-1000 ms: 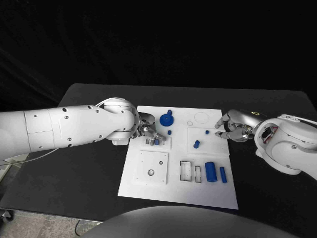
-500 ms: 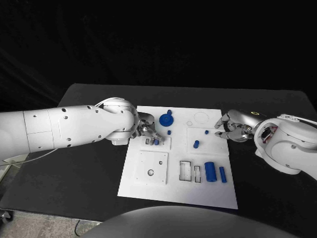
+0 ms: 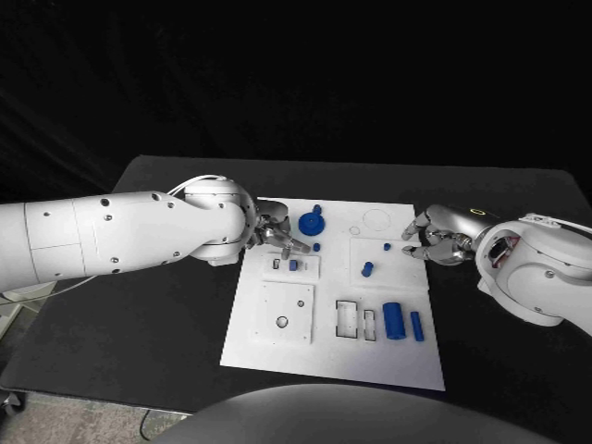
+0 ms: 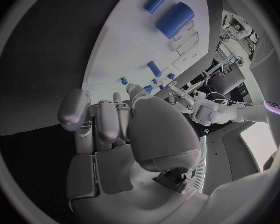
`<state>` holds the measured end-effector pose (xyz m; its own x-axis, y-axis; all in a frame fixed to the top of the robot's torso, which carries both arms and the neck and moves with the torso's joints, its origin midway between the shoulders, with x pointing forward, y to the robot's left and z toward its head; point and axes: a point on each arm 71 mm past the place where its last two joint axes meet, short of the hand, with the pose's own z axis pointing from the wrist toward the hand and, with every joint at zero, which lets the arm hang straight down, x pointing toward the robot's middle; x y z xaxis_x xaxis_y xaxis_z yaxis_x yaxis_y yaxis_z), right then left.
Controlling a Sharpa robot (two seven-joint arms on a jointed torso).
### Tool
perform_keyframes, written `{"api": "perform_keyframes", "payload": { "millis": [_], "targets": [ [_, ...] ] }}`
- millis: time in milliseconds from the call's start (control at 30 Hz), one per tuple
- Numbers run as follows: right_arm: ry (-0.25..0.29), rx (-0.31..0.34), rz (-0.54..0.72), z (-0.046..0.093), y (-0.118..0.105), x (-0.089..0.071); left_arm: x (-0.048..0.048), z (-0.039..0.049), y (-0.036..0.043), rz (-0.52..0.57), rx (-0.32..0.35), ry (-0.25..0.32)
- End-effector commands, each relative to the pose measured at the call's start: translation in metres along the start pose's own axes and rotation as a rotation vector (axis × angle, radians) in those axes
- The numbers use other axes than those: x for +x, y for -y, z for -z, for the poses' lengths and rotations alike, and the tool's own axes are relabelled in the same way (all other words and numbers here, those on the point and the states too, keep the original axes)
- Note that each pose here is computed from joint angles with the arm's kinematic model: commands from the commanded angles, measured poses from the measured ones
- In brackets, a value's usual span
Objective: Assemble the parts on the task board
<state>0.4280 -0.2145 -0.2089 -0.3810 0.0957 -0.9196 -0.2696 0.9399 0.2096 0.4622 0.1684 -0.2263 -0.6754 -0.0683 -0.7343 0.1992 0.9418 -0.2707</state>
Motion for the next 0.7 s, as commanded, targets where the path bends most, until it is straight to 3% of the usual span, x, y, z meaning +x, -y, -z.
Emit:
{"api": "perform_keyframes", "payload": {
  "millis": [33,233,433,567,700],
  "targets": [
    [-0.001,0.003,0.001,0.000,0.001,0.000,-0.0031,0.0040,0.0046,0.001,0.033,0.077],
    [0.009,-0.002,-0.004,0.000,0.001,-0.001,-0.0093,0.0148,0.0081,-0.044,0.071,0.230],
    [0.027,-0.015,-0.012,0.001,0.000,-0.002,-0.0141,0.0275,0.0169,-0.253,0.118,0.360],
    [0.048,-0.032,-0.021,0.001,-0.001,-0.003,-0.0272,0.0364,0.0261,-0.395,0.188,0.469],
    [0.063,-0.044,-0.027,0.000,-0.003,-0.004,-0.0408,0.0391,0.0306,-0.460,0.271,0.553]
  ]
}}
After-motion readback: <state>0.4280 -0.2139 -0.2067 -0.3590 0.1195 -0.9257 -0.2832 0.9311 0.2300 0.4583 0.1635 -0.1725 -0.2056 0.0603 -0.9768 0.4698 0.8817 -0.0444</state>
